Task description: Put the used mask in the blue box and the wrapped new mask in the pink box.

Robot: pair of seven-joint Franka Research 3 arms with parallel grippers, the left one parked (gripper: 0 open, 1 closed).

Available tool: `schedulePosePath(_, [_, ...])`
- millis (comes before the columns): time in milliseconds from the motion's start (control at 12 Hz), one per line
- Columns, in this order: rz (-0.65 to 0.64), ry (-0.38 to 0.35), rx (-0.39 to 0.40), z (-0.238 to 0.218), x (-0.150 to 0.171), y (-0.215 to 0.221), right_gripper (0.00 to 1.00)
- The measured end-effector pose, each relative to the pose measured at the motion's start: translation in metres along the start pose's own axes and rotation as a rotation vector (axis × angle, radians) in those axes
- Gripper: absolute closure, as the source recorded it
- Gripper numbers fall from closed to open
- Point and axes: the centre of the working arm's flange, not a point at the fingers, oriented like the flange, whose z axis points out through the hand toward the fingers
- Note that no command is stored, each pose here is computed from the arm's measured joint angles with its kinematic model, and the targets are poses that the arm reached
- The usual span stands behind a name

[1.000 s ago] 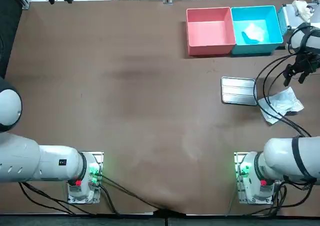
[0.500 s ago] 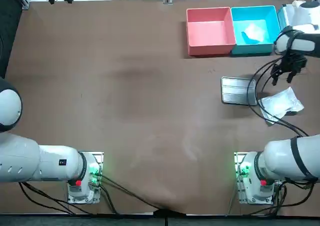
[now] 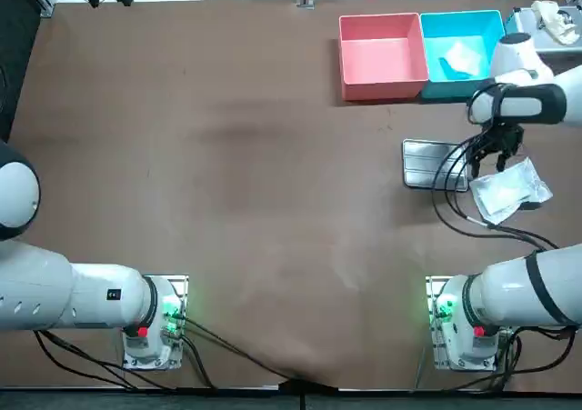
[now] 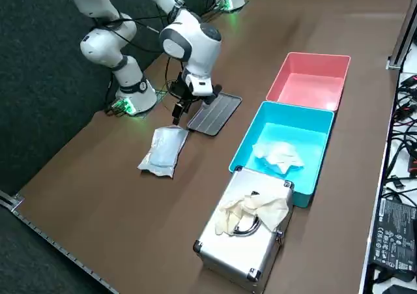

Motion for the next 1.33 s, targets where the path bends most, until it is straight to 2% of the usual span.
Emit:
schedulePosePath(250, [-0.048, -0.025, -0.017, 0.029, -0.009, -0.020, 0.01])
schedulePosePath(500, [-0.104, -0.041, -0.072, 0.052, -0.013, -0.024, 0.01])
schedulePosePath(833, [-0.129, -0.032, -0.087, 0.066, -0.006, -0.025, 0.01])
schedulePosePath(1167, [-0.171, -0.042, -0.148, 0.075, -0.005, -0.018, 0.01])
schedulePosePath(1333, [-0.158, -0.046, -0.154, 0.079, -0.006, -0.008, 0.04])
